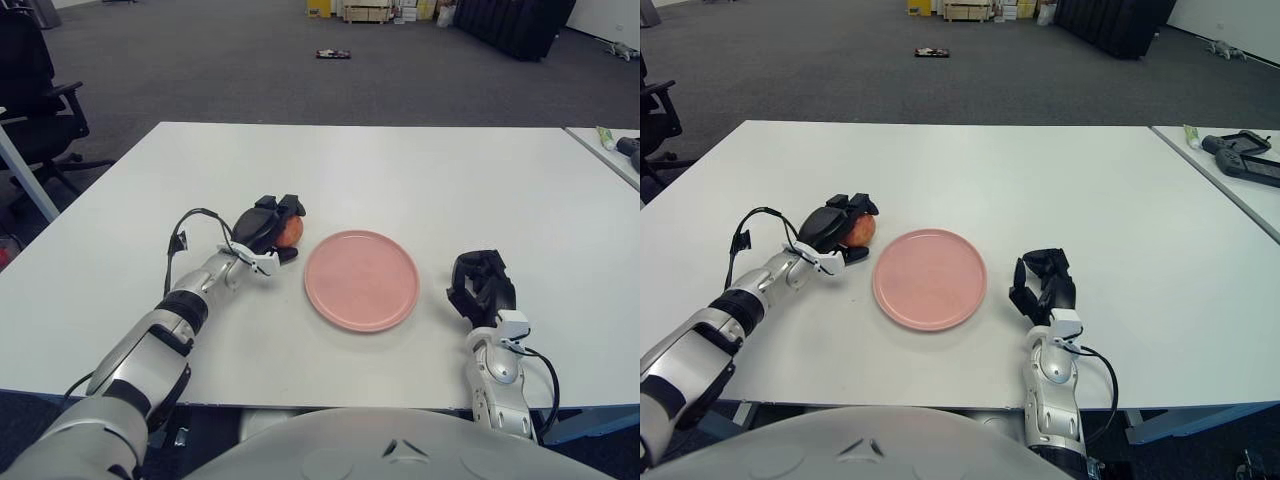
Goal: Put the apple into the plate.
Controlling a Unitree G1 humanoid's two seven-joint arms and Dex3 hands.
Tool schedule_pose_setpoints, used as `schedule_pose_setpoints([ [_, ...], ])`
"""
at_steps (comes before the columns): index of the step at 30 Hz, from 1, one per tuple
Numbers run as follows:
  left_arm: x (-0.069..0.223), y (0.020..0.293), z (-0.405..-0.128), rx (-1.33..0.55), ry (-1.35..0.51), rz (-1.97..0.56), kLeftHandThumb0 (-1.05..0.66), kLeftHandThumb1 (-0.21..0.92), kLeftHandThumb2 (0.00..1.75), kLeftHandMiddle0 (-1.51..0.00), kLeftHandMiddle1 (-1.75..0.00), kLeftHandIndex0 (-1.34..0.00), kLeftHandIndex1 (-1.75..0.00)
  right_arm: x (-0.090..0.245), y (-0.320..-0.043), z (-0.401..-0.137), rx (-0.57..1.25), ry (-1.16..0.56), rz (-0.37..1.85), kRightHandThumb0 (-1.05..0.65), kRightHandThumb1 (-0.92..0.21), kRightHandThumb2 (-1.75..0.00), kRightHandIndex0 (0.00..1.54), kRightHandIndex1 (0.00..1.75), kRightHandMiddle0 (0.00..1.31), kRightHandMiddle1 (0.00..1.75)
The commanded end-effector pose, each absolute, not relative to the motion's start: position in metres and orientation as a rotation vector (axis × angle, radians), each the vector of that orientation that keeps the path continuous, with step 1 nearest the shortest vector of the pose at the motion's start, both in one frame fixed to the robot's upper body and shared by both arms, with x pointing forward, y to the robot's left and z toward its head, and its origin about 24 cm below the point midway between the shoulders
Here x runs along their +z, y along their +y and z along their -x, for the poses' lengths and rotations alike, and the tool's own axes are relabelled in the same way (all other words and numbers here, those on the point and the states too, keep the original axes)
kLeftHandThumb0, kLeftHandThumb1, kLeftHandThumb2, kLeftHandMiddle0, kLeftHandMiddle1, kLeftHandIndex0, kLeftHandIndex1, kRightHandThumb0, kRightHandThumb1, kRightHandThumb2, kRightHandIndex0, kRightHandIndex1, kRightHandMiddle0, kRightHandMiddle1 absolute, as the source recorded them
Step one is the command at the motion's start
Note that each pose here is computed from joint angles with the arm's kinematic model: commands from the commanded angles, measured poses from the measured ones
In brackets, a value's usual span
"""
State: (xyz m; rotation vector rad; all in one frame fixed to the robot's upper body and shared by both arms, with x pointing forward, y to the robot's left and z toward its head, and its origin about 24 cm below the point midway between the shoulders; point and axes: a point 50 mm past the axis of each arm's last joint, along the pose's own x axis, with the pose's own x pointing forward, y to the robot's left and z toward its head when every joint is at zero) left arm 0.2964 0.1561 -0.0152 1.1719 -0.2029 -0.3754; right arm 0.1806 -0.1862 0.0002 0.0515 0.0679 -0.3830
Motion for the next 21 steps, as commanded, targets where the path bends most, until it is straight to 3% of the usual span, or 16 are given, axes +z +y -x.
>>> schedule_pose_setpoints([
  [1, -0.047, 0.1593, -0.2714, -0.473, -0.061, -1.177, -0.52, 0.19, 1.46, -1.29, -1.75, -0.71, -1.75, 0.0061, -0.1863, -0.1832, -0.397, 0.038, -0.075, -0.38, -0.69, -0.84, 0.55, 1.23, 0.33, 1.75],
  [21, -0.0477, 0.1626, -0.2688, -0.453, -0.028, -1.103, -0.5, 0.23, 1.42, -1.31, -1.75, -0.67, -1.75, 0.0075, -0.1875, -0.1838, -0.402, 0.04, -0.074, -0.39, -0.66, -0.89, 0.55, 1.25, 0.35, 1.75],
])
